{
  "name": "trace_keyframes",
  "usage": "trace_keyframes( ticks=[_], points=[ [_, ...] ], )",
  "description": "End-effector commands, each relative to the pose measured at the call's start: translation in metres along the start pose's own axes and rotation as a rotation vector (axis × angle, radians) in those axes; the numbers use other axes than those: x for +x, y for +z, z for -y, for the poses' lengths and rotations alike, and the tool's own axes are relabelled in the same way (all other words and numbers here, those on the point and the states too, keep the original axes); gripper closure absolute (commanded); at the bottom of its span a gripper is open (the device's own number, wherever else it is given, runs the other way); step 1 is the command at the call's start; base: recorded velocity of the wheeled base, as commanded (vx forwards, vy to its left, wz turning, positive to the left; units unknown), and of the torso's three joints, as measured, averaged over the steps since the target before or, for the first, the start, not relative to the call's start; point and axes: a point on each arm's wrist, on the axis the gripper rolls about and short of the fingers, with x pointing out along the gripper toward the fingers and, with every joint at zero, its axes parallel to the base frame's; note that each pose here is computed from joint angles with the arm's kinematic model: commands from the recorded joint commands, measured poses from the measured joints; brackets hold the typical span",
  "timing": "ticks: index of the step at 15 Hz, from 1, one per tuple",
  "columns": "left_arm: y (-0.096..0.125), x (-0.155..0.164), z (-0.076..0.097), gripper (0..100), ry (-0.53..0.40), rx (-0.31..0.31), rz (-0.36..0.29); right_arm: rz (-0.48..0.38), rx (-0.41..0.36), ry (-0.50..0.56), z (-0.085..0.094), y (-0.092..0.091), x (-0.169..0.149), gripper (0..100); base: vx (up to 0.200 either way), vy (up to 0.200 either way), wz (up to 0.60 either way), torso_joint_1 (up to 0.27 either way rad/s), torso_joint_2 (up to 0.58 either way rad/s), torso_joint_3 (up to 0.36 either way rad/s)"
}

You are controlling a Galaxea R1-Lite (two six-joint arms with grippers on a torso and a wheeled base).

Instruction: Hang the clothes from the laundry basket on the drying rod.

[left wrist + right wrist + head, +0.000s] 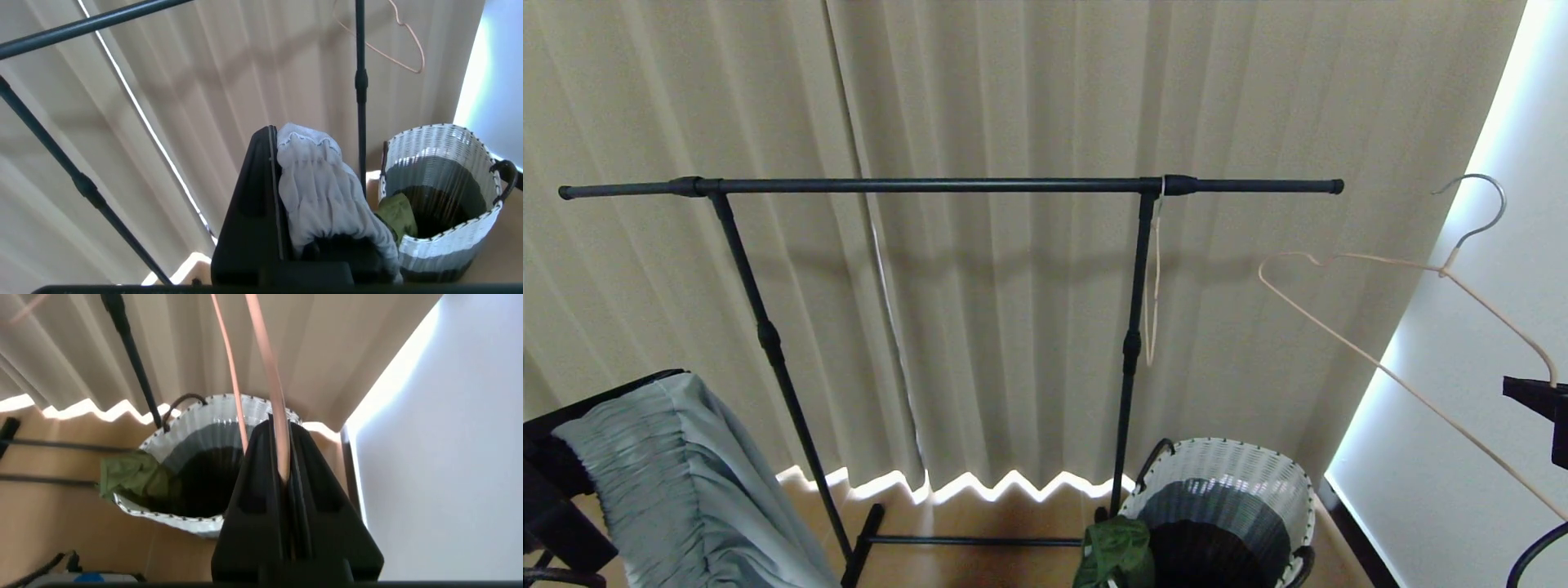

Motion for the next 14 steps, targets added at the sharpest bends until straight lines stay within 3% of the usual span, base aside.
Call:
trace_keyframes(
  ticks=[1,5,14],
  points=[
    [0.0,0.0,0.0,100,0.0,-0.001,-0.001,0.018,0.007,0.002,0.0,0.002,-0.003,100,0.0,0.0,0.0,0.0,0.0,0.0],
    [0.0,0.001,0.0,100,-0.001,-0.001,-0.002,0.156,0.047,0.008,0.001,0.016,-0.003,100,0.0,0.0,0.0,0.0,0.0,0.0],
    [-0.001,0.003,0.0,100,-0.003,-0.006,-0.013,0.178,0.053,0.039,0.0,0.017,-0.005,100,0.0,0.0,0.0,0.0,0.0,0.0]
  ],
)
